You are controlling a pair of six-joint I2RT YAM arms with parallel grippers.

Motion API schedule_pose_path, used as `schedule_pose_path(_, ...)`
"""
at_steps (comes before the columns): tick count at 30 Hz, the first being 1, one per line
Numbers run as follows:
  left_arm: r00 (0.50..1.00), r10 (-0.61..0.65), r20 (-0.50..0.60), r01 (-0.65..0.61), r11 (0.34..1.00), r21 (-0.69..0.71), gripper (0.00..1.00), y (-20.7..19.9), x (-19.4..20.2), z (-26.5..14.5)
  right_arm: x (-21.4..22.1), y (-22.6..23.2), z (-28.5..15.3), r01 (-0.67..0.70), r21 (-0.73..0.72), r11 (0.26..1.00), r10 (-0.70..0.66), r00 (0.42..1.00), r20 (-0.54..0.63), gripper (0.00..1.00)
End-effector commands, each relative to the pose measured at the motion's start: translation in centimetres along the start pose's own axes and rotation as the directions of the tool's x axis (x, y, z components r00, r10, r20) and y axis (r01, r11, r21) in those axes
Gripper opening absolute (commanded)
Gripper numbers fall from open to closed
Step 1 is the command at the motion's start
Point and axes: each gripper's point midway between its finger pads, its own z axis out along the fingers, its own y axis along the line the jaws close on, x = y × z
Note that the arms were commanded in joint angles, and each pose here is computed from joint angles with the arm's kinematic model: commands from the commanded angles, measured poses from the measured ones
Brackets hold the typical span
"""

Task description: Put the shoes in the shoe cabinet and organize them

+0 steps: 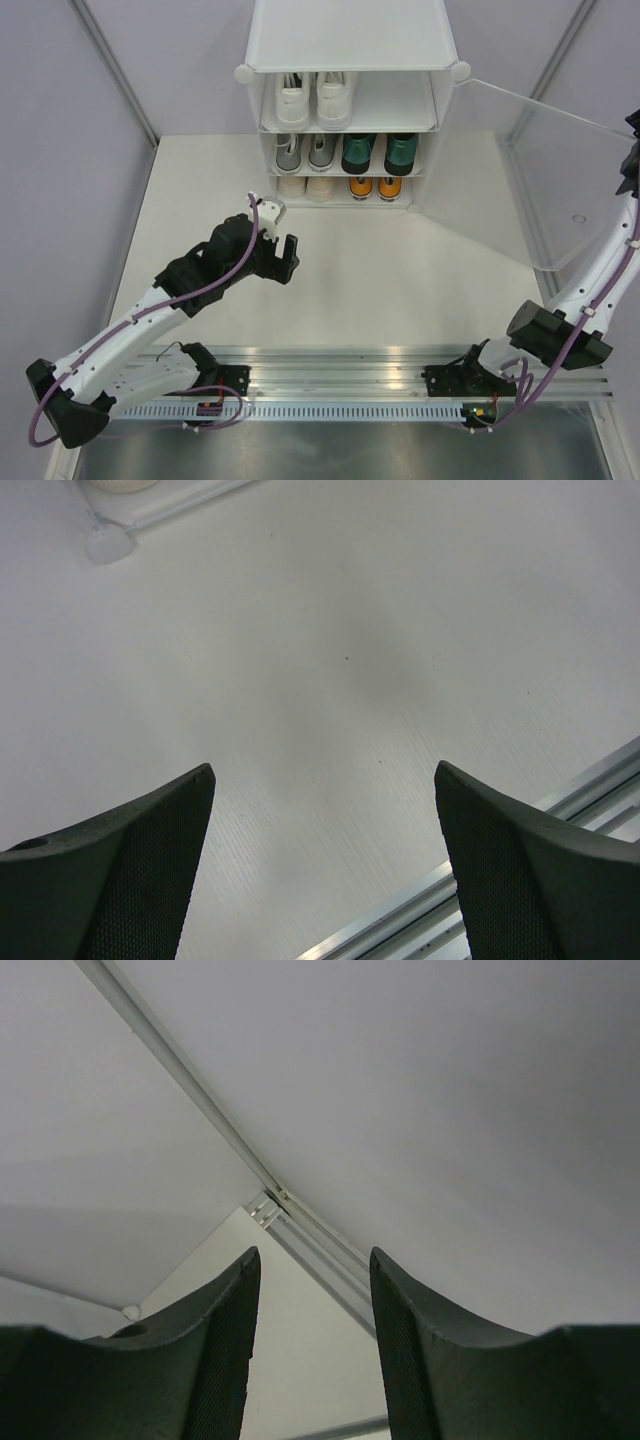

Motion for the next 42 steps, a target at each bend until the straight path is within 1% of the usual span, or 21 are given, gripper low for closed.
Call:
schedule_pose_path(1, 1.000, 0.015, 0.026, -0.014, 1.000, -0.017, 0.93, 0.3, -0.6, 0.1, 1.6, -1.2, -1.5, 0.023, 0.034, 0.999, -0.021, 0.998, -0.063, 0.53)
schedule_pose_path(5, 1.000, 0.015, 0.026, -0.014, 1.000, -0.014, 0.93, 0.3, -0.6, 0.1, 3.4, -1.5, -2.0, 0.034, 0.031, 0.999, -0.030, 0.993, -0.114, 0.53)
schedule_pose_path(7, 1.000, 0.013, 0.025, -0.013, 1.000, -0.009, 0.93, 0.2, -0.6, 0.1, 5.2, -1.5, -2.1, 0.029, 0.011, 1.000, -0.026, 0.985, -0.173, 0.52)
schedule_pose_path(8, 1.000, 0.013, 0.023, -0.013, 1.000, -0.008, 0.93, 0.1, -0.6, 0.0, 5.8, -1.3, -2.2, 0.024, -0.002, 1.000, -0.023, 0.981, -0.192, 0.52)
schedule_pose_path(9, 1.000, 0.013, 0.022, -0.013, 1.000, -0.005, 0.93, 0.1, -0.6, 0.0, 7.2, -0.8, -2.2, 0.013, -0.041, 0.999, -0.022, 0.971, -0.237, 0.52)
schedule_pose_path(12, 1.000, 0.010, 0.026, -0.010, 1.000, 0.000, 0.93, 0.0, -0.7, 0.0, 8.7, -0.2, -3.1, -0.015, -0.089, 0.996, -0.010, 0.960, -0.279, 0.51)
schedule_pose_path(15, 1.000, 0.010, 0.024, -0.010, 1.000, 0.005, 0.93, -0.1, -0.6, 0.0, 9.0, 0.5, -4.5, -0.051, -0.123, 0.991, 0.013, 0.957, -0.289, 0.51)
schedule_pose_path(19, 1.000, 0.007, 0.025, -0.007, 1.000, 0.014, 0.93, -0.3, -0.7, -0.1, 9.2, 3.2, -7.3, -0.128, -0.259, 0.957, 0.038, 0.943, -0.329, 0.51)
schedule_pose_path(24, 0.999, 0.006, 0.032, -0.007, 1.000, 0.024, 0.92, -0.4, -0.8, -0.3, 9.2, 3.8, -8.5, -0.148, -0.286, 0.947, 0.047, 0.942, -0.333, 0.51)
schedule_pose_path(29, 0.999, 0.005, 0.037, -0.005, 1.000, 0.023, 0.92, -0.3, -0.9, -0.4, 8.9, 6.7, -10.6, -0.229, -0.427, 0.875, 0.062, 0.928, -0.369, 0.51)
schedule_pose_path(32, 0.999, 0.005, 0.040, -0.006, 1.000, 0.022, 0.92, -0.3, -0.9, -0.5, 7.9, 7.5, -11.6, -0.226, -0.476, 0.850, 0.060, 0.939, -0.340, 0.51)
schedule_pose_path(35, 0.999, 0.007, 0.039, -0.008, 1.000, 0.020, 0.92, -0.3, -0.8, -0.5, 5.3, 7.5, -12.5, -0.163, -0.484, 0.860, 0.060, 0.973, -0.221, 0.54)
schedule_pose_path(36, 0.999, 0.007, 0.041, -0.008, 1.000, 0.020, 0.93, -0.3, -0.9, -0.5, 4.1, 6.6, -12.3, -0.132, -0.439, 0.888, 0.069, 0.985, -0.158, 0.55)
schedule_pose_path(38, 0.999, 0.007, 0.041, -0.008, 1.000, 0.020, 0.92, -0.3, -0.9, -0.5, 2.2, 5.9, -12.4, -0.095, -0.395, 0.914, 0.069, 0.995, -0.078, 0.60)
schedule_pose_path(39, 0.999, 0.008, 0.037, -0.009, 1.000, 0.018, 0.92, -0.3, -0.8, -0.4, 1.3, 4.6, -11.6, -0.085, -0.320, 0.944, 0.078, 0.996, -0.036, 0.62)
schedule_pose_path(41, 0.999, 0.009, 0.040, -0.010, 1.000, 0.018, 0.92, -0.3, -0.9, -0.5, 0.2, 3.5, -11.0, -0.080, -0.248, 0.965, 0.086, 0.996, 0.012, 0.63)
schedule_pose_path(42, 0.999, 0.009, 0.039, -0.010, 1.000, 0.015, 0.93, -0.2, -0.8, -0.5, 0.2, 3.0, -10.2, -0.082, -0.216, 0.973, 0.087, 0.996, 0.012, 0.63)
